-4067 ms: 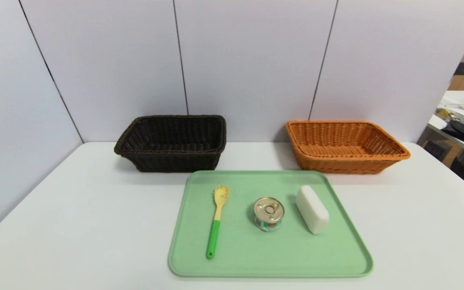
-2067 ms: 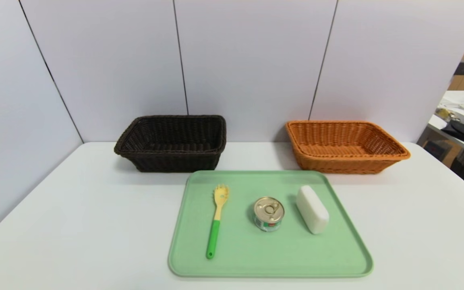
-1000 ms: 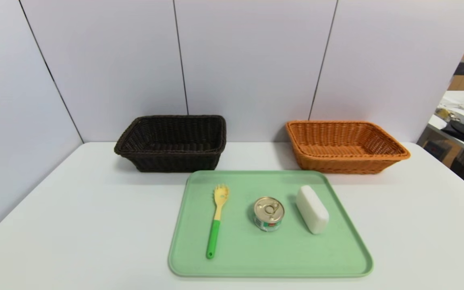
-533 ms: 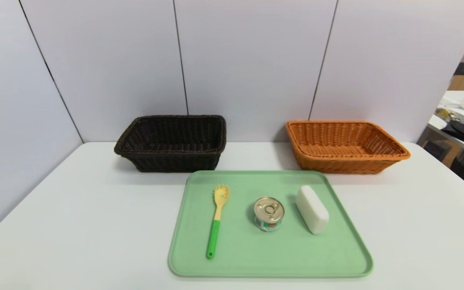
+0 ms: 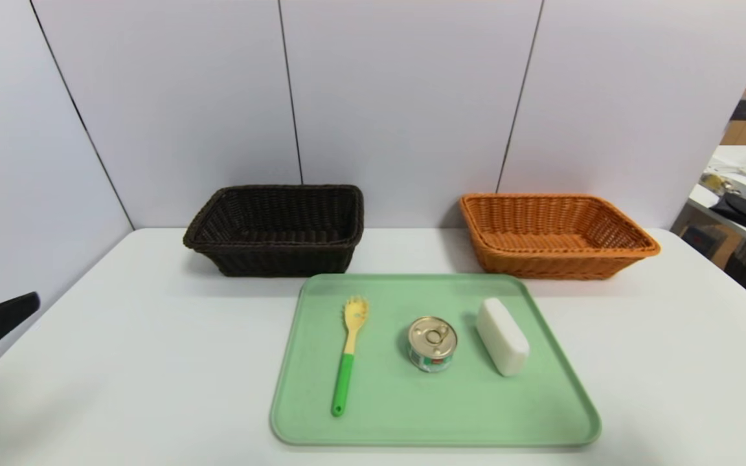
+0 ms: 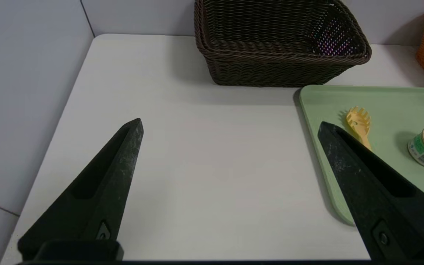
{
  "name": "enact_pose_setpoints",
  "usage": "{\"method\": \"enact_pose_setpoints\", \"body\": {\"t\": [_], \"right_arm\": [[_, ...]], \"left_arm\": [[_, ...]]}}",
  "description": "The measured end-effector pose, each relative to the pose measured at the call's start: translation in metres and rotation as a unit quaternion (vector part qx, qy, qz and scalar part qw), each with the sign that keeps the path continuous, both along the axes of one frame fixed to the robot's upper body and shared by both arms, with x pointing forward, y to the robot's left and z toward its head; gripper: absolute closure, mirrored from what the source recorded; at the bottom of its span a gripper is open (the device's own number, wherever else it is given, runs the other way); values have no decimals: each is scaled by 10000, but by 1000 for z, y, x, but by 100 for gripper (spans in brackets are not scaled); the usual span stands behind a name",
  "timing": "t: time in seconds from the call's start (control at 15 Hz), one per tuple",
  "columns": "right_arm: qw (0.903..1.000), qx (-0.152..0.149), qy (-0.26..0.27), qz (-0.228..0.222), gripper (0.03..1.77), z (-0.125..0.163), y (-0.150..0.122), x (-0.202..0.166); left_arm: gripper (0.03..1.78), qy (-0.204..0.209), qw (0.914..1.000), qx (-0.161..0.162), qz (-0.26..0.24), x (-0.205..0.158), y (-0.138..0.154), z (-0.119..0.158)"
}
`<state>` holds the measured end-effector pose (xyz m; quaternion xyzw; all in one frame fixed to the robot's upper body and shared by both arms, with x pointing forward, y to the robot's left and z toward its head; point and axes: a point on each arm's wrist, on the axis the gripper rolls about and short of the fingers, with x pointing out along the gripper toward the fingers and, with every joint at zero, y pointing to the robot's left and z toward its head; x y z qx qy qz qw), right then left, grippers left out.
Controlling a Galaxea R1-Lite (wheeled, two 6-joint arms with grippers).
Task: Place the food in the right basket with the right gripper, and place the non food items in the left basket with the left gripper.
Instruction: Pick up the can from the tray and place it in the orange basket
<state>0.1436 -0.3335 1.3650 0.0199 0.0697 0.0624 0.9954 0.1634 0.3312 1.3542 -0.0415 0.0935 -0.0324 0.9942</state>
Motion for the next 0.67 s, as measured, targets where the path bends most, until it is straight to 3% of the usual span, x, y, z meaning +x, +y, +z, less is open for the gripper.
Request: {"method": "enact_pose_setpoints", "body": {"t": [0.4,0.67], "right_arm": [[9946,367,823,519,10,-20,14,42],[9925,374,915,713,10,-25,36,60]], "left_arm": [[12,567,9973,-54,-464,27,-10,-19],[12,716,9960,-34,-530,33,-12,-23]]}}
